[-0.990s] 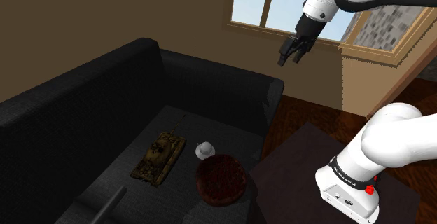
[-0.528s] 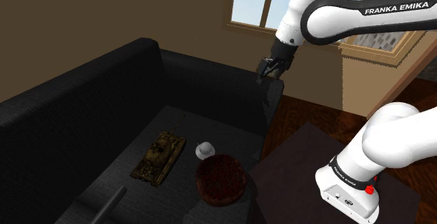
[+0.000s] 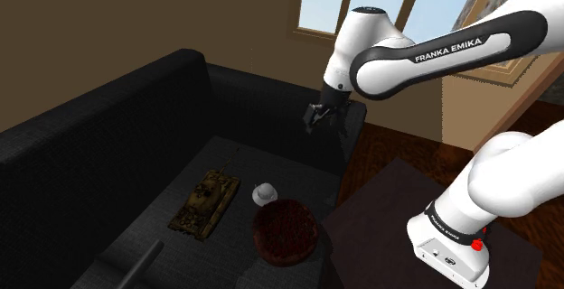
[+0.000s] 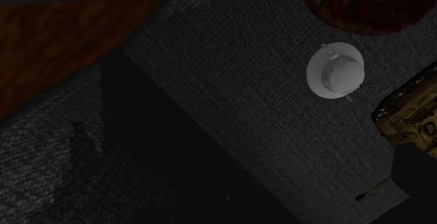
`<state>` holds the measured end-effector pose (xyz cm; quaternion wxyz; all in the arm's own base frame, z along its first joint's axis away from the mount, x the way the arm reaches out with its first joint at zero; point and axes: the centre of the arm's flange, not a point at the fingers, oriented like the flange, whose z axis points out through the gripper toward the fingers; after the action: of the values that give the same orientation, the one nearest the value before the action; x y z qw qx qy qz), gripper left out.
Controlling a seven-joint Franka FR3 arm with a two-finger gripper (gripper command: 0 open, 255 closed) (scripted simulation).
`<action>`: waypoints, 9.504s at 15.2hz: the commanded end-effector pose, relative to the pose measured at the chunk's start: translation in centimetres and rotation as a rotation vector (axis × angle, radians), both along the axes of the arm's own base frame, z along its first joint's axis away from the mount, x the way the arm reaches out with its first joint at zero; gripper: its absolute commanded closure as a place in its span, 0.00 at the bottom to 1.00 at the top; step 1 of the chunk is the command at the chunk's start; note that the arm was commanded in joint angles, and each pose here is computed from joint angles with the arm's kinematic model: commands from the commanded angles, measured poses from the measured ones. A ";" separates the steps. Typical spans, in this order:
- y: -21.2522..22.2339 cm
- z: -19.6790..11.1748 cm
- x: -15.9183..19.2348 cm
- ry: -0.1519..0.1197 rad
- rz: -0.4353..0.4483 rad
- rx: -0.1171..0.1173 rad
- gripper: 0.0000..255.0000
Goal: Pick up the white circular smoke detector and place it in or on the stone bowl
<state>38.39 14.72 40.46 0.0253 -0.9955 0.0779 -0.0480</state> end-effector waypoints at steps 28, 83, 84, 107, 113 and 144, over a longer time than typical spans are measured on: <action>16.4 -26.6 7.6 0.070 -0.093 -0.050 0.00; 17.7 -9.2 2.5 0.070 -0.093 -0.050 1.00; 18.1 -9.1 1.2 0.070 -0.093 -0.050 1.00; 19.7 -23.5 9.3 0.158 0.469 -0.098 0.00; 19.5 -27.0 9.1 0.158 0.469 -0.098 0.00; 26.4 -24.0 4.7 -0.038 0.524 -0.455 0.00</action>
<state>45.41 37.89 17.13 -0.1091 -0.9784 -0.1752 -0.0113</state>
